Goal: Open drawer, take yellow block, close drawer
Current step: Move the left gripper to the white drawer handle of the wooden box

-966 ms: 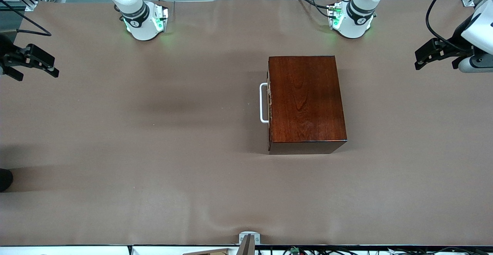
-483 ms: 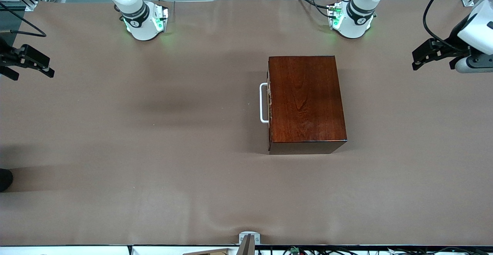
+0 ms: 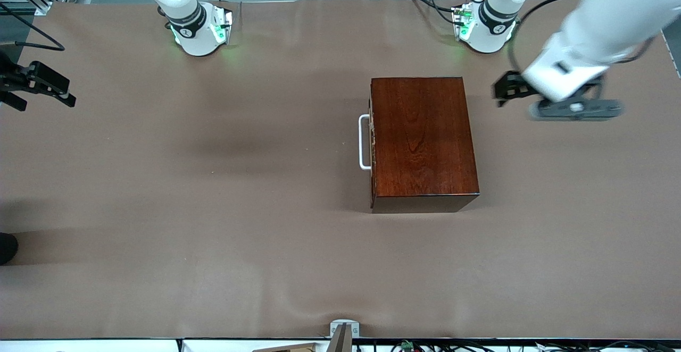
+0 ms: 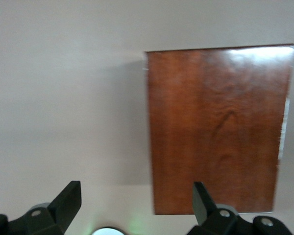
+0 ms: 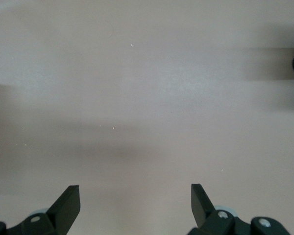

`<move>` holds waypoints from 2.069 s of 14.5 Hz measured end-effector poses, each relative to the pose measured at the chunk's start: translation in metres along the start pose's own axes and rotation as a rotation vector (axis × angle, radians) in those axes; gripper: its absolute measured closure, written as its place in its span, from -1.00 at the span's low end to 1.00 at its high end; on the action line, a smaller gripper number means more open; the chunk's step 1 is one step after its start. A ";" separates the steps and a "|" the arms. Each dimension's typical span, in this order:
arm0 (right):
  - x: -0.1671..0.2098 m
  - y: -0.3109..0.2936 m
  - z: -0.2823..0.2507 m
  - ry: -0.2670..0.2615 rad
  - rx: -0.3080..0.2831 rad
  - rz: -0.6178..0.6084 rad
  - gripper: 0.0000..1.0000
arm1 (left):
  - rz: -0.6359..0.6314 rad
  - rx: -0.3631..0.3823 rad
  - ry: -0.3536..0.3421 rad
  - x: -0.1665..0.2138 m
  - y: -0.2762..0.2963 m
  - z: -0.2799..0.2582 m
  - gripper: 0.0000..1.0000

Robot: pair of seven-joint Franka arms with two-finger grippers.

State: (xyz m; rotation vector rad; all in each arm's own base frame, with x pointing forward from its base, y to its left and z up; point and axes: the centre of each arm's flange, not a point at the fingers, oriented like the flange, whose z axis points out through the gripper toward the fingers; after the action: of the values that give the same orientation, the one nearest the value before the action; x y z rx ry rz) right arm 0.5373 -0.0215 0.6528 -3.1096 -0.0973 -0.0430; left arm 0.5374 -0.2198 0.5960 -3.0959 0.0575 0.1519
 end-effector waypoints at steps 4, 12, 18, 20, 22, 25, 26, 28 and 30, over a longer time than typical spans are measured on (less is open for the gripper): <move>0.000 -0.003 0.000 0.000 0.000 -0.005 -1.00 | 0.044 -0.010 -0.005 0.004 0.114 0.036 -1.00; 0.000 0.001 0.000 0.000 0.000 0.001 -1.00 | -0.039 -0.032 0.086 -0.025 0.288 0.119 -1.00; 0.001 -0.001 0.001 -0.001 0.000 -0.002 -1.00 | -0.067 0.095 0.135 -0.035 0.341 0.203 -1.00; 0.001 -0.001 0.001 -0.001 0.000 -0.002 -1.00 | -0.060 0.128 0.134 -0.037 0.348 0.223 -1.00; 0.001 -0.001 0.001 -0.002 0.000 -0.002 -1.00 | -0.055 0.159 0.136 -0.034 0.347 0.238 -1.00; 0.001 0.001 0.002 -0.003 0.000 0.001 -1.00 | -0.047 0.191 0.144 -0.031 0.347 0.251 -1.00; 0.001 0.001 0.002 -0.004 0.000 0.001 -1.00 | -0.046 0.195 0.141 -0.031 0.347 0.255 -1.00; 0.001 0.000 0.002 -0.005 0.001 -0.001 -1.00 | -0.045 0.204 0.135 -0.030 0.348 0.263 -1.00; 0.001 0.000 0.002 -0.007 0.001 -0.001 -1.00 | -0.044 0.211 0.129 -0.030 0.348 0.269 -1.00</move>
State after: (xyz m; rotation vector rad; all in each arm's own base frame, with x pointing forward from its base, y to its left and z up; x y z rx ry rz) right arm 0.5379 -0.0210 0.6508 -3.1091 -0.0988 -0.0322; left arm 0.4675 -0.5548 0.3176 -2.8892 0.0090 -0.0531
